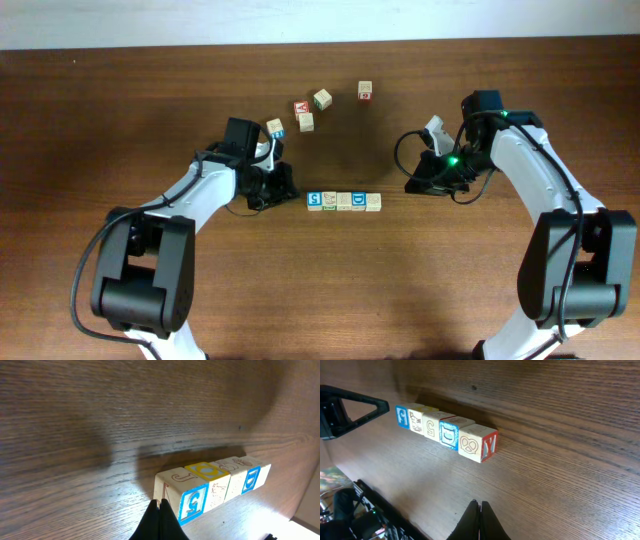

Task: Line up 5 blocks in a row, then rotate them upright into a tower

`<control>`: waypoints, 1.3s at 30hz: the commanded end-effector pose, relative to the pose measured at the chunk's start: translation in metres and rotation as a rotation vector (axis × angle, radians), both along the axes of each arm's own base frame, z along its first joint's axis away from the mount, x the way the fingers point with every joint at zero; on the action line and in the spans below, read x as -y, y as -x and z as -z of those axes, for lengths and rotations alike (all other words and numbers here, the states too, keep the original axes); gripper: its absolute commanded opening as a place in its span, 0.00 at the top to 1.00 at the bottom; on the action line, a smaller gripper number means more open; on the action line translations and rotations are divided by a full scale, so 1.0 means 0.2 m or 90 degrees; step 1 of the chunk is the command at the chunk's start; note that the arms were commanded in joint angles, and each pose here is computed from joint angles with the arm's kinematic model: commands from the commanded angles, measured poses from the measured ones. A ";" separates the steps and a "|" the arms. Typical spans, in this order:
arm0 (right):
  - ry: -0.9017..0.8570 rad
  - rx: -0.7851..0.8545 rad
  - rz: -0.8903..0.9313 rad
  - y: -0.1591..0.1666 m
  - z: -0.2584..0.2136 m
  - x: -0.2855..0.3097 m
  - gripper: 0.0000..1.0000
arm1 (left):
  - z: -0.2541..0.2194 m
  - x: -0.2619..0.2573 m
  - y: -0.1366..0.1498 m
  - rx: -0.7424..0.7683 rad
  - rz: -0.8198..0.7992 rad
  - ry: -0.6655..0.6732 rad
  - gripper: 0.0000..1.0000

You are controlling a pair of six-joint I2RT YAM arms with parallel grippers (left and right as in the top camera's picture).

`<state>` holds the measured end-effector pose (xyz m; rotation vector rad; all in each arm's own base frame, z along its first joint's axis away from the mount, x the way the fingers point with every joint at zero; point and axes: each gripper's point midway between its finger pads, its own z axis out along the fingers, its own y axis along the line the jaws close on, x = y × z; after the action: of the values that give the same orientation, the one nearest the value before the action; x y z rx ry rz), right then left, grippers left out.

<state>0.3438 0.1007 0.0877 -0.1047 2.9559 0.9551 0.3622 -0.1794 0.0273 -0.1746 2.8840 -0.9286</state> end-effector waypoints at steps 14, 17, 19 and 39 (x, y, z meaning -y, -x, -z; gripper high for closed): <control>0.023 0.003 -0.002 0.01 0.01 0.03 0.96 | 0.05 0.10 0.08 0.010 0.068 -0.030 1.00; 0.023 0.001 -0.002 0.01 0.02 0.03 0.96 | 0.06 0.09 0.08 0.010 0.066 -0.036 1.00; 0.023 -0.004 -0.002 0.01 0.03 0.03 0.96 | 0.06 0.08 0.08 0.011 0.065 -0.040 1.00; 0.023 -0.018 -0.002 0.00 0.08 0.03 0.96 | -0.03 0.03 0.06 -0.009 0.051 -0.091 1.00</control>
<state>0.3446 0.0970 0.0783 -0.1000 2.9816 0.9209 0.3439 -0.1966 0.0340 -0.0567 2.9772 -0.8479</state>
